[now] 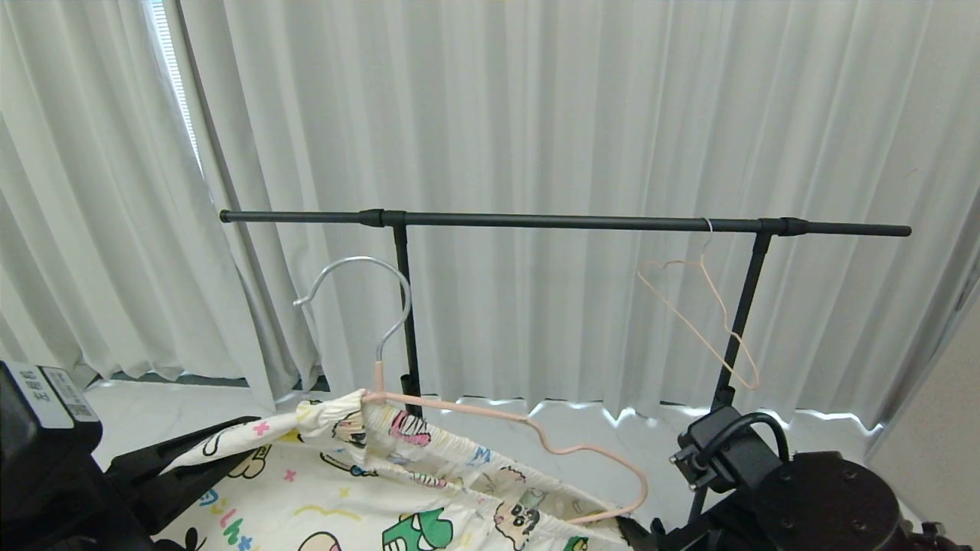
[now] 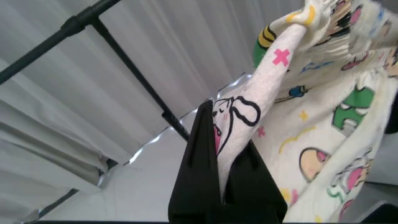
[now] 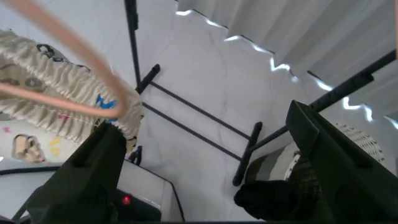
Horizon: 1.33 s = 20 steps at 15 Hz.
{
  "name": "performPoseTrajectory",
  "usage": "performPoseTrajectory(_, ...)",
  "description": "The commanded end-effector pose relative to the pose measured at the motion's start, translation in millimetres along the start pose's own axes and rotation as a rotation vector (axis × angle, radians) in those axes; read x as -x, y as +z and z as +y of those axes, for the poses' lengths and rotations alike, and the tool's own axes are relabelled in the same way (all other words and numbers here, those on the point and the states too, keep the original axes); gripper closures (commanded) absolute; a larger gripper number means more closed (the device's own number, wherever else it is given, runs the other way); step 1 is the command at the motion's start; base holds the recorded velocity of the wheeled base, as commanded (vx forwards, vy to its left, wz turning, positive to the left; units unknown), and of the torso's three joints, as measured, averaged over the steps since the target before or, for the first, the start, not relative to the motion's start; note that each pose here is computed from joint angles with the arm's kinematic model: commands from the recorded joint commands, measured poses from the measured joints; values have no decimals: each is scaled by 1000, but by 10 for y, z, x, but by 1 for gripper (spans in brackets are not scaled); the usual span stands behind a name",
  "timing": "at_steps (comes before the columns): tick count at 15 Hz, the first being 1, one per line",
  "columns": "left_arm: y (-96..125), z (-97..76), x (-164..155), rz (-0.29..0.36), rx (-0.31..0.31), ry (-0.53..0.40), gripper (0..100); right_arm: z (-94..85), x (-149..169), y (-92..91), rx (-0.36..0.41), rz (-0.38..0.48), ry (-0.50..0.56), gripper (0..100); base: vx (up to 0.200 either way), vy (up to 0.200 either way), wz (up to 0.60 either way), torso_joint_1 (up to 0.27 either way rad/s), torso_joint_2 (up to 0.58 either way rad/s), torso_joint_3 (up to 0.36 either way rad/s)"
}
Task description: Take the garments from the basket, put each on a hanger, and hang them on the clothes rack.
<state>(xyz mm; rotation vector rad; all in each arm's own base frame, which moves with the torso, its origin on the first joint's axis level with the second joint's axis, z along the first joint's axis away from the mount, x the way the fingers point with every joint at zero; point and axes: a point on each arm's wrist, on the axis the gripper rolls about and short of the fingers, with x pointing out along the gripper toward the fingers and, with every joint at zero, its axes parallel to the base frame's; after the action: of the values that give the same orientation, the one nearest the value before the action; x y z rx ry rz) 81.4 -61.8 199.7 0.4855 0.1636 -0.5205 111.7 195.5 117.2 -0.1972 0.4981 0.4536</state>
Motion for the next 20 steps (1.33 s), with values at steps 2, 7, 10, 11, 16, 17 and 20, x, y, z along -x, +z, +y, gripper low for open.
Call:
performPoseTrajectory(2,-64,-11,9,28,-40,33,100,-109,69,-5,-16,-12,-17,0,0,0,0,0,0,0)
performPoseTrajectory(7,-207,-38,7,81,-173,38,100,-109,76,25,9,-25,-16,0,0,0,0,0,0,0)
performPoseTrajectory(10,-272,-34,-5,117,-230,51,100,-100,150,85,62,-57,16,0,0,0,0,0,0,0)
performPoseTrajectory(11,-276,-16,-12,129,-224,68,100,-61,208,103,84,-73,58,0,0,0,0,0,0,0)
performPoseTrajectory(16,-269,14,-16,136,-205,91,100,307,414,210,169,-114,355,0,0,0,0,0,0,0)
performPoseTrajectory(17,-263,13,-12,130,-205,88,100,360,416,216,214,-117,391,0,0,0,0,0,0,0)
performPoseTrajectory(20,-246,-20,20,94,-214,55,100,445,411,305,317,-151,483,0,0,0,0,0,0,0)
